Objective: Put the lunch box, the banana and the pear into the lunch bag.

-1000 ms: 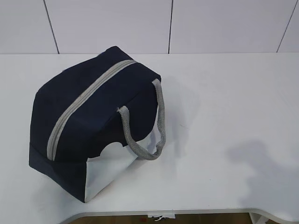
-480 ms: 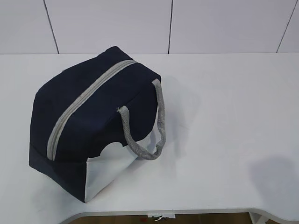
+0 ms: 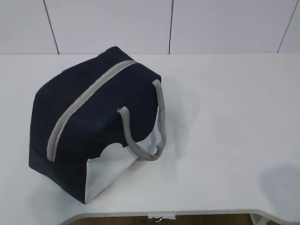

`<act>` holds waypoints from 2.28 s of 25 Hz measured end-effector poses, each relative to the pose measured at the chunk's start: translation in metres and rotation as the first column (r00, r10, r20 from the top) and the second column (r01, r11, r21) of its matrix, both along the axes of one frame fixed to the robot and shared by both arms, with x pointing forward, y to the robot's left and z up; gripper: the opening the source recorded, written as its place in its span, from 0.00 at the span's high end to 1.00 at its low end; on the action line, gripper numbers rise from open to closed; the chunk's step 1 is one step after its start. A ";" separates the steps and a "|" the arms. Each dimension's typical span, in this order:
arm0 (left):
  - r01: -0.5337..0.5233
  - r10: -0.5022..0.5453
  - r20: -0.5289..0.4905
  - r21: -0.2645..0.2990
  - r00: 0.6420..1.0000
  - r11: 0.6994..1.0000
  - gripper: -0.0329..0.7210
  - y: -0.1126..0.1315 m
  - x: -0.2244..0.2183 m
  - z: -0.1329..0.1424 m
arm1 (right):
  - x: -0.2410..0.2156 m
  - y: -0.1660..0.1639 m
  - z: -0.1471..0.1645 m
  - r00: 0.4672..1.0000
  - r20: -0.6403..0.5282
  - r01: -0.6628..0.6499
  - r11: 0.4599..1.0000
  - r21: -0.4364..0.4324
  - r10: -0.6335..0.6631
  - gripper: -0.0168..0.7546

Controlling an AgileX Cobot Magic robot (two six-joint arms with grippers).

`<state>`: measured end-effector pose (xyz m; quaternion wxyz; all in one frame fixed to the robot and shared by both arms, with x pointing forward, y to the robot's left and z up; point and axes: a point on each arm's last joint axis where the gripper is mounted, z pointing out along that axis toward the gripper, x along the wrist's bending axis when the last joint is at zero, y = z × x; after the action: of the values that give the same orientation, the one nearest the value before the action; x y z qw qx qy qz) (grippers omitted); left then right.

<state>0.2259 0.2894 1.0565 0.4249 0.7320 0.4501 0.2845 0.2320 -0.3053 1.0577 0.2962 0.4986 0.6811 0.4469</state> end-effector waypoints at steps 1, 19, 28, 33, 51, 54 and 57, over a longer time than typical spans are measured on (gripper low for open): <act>0.000 0.000 0.000 0.000 1.000 1.000 0.64 0.000 0.000 0.000 | 0.000 0.000 -0.001 1.000 -0.012 0.000 1.000 -0.005 -0.001 0.54; 0.000 0.000 0.000 0.000 1.000 1.000 0.64 0.000 0.000 0.000 | -0.002 -0.002 -0.010 0.996 -0.087 0.015 0.999 -0.031 -0.017 0.54; -0.005 0.005 0.002 0.007 1.000 1.000 0.64 0.001 0.000 0.000 | 0.001 -0.010 -0.010 0.995 -0.059 0.073 0.991 -0.108 -0.080 0.54; -0.005 0.005 0.002 0.008 1.000 1.000 0.64 0.001 0.000 0.000 | 0.002 -0.011 -0.010 0.994 -0.051 0.085 0.989 -0.123 -0.092 0.54; -0.130 0.130 -0.001 -0.002 0.992 0.992 0.64 -0.002 0.001 0.000 | 0.001 -0.008 -0.010 0.995 -0.065 0.069 0.993 -0.097 -0.076 0.54; -0.130 0.130 -0.002 -0.006 0.991 0.991 0.64 -0.002 0.001 0.000 | 0.000 -0.008 -0.010 0.988 -0.065 0.133 0.986 -0.097 -0.140 0.54; -0.138 0.138 -0.002 -0.006 0.990 0.990 0.64 -0.002 0.002 0.000 | -0.002 -0.007 -0.010 0.967 -0.065 0.238 0.966 -0.097 -0.245 0.54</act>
<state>0.2275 0.2870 1.0566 0.4063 0.6978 0.5010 0.3114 0.2304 -0.3125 1.0477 0.3442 0.5810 0.6451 0.3574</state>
